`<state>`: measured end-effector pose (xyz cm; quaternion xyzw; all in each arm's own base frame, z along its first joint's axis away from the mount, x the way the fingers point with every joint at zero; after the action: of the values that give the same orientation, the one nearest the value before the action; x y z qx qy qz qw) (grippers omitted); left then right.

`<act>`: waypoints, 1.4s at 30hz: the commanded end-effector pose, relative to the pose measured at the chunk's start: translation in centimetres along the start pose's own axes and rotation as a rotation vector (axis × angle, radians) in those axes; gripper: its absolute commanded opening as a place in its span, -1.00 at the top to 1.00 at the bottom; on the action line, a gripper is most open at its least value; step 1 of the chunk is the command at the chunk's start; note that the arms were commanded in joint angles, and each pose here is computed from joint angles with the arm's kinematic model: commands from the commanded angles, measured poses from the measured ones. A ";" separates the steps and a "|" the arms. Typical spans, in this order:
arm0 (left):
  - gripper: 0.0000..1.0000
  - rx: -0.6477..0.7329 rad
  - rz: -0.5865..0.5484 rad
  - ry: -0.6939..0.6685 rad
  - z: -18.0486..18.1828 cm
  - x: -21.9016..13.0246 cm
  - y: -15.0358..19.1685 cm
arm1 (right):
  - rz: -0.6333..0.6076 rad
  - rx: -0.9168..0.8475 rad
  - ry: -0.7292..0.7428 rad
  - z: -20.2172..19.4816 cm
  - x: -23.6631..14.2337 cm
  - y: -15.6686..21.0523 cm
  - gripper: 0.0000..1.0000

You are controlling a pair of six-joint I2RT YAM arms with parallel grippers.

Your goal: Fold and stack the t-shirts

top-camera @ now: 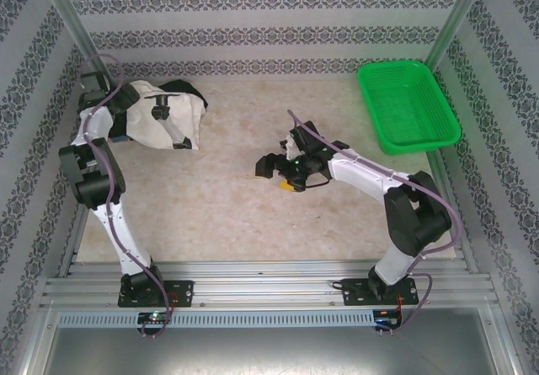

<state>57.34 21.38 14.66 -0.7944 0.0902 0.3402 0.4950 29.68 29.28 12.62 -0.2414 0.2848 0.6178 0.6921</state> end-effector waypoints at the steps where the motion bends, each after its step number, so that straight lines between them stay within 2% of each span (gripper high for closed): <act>1: -0.90 0.058 -0.066 -0.018 -2.0 3.4 -1.1 | 0.028 -0.021 -0.060 2.3 0.9 -0.1 -0.97; 5: -0.92 0.023 0.054 -0.029 -2.5 7.1 2.8 | 0.040 -0.013 -0.078 3.3 1.1 0.3 -0.96; 8: -0.92 -0.008 0.229 -0.010 -3.2 8.8 7.3 | 0.044 -0.028 -0.089 4.4 0.3 0.5 -0.96; 12: -0.83 -0.011 0.491 0.012 -4.3 8.5 13.3 | 0.008 -0.068 -0.108 6.2 -1.6 0.1 -0.96; 14: -0.79 0.029 0.564 0.025 -5.6 7.2 15.2 | -0.008 -0.073 -0.116 6.6 -2.4 -0.1 -0.96; 18: -0.77 0.031 0.621 0.071 -8.2 3.3 18.2 | -0.030 -0.074 -0.116 6.5 -2.9 -0.7 -0.96; 23: -0.78 -0.058 0.656 0.071 -8.5 -1.3 22.1 | -0.038 -0.052 -0.087 5.2 -2.1 -1.3 -0.97; 29: -0.78 -0.071 0.690 0.106 -9.9 -5.1 25.3 | -0.058 -0.019 0.006 1.4 0.6 -2.7 -0.96; 31: -0.77 -0.102 0.704 0.123 -10.5 -6.1 25.8 | -0.062 -0.026 0.023 0.6 1.6 -3.4 -0.96; 34: -0.81 -0.117 0.658 0.119 -10.4 -8.1 24.8 | -0.075 -0.019 0.053 -0.8 3.3 -4.7 -0.96; 38: -1.00 -0.116 0.559 0.161 -11.3 -10.7 20.1 | -0.094 -0.063 0.022 -0.2 5.9 -6.1 -0.97; 42: -1.00 -0.075 0.474 0.227 -13.1 -12.9 15.7 | -0.128 -0.089 -0.003 0.0 7.6 -7.3 -0.96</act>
<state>45.97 0.24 10.90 -0.7918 0.3164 0.3857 0.3525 35.11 31.99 5.73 -0.2672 0.3019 0.5944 0.6958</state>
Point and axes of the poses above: each hand's point on the last joint's axis, 136 mm out from that joint toward the fingers, its own x axis out along the fingers, its own z axis along the line the jaws close on, y = z × x, the point moved 1 cm from there along -x, back along the fingers, and after that the axes turned 6 degrees about x, right-handed, at the moved point
